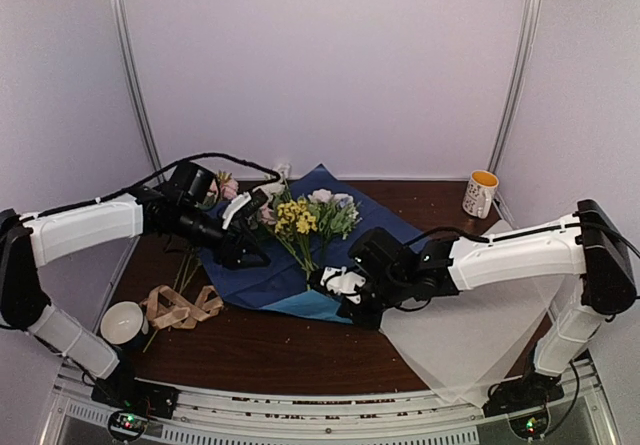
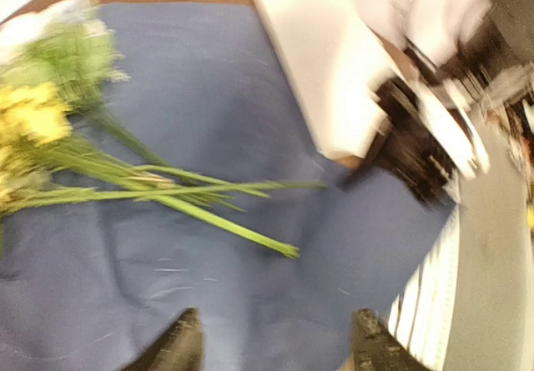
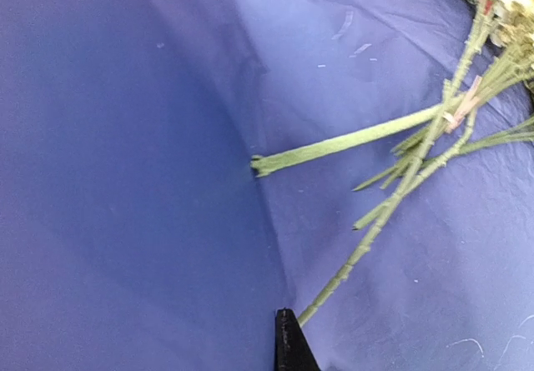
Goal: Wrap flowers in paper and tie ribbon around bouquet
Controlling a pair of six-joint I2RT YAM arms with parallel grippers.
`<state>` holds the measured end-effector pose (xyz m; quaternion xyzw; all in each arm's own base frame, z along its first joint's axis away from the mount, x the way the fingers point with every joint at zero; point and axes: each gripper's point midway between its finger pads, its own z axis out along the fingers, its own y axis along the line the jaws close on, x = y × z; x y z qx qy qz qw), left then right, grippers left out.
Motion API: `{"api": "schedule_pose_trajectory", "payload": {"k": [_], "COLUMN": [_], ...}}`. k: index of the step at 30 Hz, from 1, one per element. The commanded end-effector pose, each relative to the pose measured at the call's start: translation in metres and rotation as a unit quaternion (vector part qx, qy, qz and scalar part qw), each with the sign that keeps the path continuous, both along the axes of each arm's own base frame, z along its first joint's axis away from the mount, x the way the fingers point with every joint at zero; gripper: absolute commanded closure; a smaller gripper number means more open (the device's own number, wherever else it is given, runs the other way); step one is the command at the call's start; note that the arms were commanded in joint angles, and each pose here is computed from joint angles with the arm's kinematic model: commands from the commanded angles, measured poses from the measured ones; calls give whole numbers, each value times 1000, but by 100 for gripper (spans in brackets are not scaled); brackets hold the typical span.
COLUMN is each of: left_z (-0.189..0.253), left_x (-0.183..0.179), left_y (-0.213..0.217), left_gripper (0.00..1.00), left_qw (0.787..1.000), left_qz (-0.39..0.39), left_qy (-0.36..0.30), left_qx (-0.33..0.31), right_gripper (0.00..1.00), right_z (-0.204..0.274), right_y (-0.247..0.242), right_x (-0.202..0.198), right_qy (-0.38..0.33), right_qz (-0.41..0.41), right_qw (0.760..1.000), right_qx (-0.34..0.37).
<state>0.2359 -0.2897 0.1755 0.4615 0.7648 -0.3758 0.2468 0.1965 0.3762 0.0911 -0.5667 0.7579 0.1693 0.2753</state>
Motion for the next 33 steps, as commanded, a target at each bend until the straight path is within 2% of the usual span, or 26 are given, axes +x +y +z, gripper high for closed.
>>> {"api": "schedule_pose_trajectory", "payload": {"k": [1, 3, 4, 7, 12, 16, 20, 25, 33], "left_z": [-14, -43, -63, -103, -114, -125, -133, -134, -122], "left_x": [83, 119, 135, 173, 222, 237, 235, 239, 254], "left_y": [19, 30, 39, 51, 55, 47, 26, 0, -12], "left_gripper": [51, 68, 70, 73, 71, 69, 67, 64, 62], "left_qw": [991, 980, 969, 945, 926, 928, 938, 947, 952], "left_qz": [125, 184, 216, 272, 318, 301, 252, 214, 204], "left_qy": [54, 67, 75, 80, 38, 13, -26, -57, -78], "left_qx": [-15, 48, 91, 165, 202, 218, 238, 232, 217], "right_gripper": [100, 100, 100, 100, 100, 100, 100, 100, 100], "right_z": [-8, -13, -13, -10, -8, -8, -8, 2, 8], "right_y": [4, 7, 9, 14, 19, 23, 27, 37, 45], "right_x": [-17, -26, -27, -30, -34, -31, -19, -7, 13], "right_qy": [-14, -16, -20, -26, -20, -20, -32, -33, -1], "right_qz": [48, 71, 79, 99, 123, 123, 107, 87, 49], "right_qw": [998, 995, 994, 991, 988, 987, 986, 990, 995], "right_qx": [-47, -67, -74, -87, -97, -101, -120, -104, -85]}}
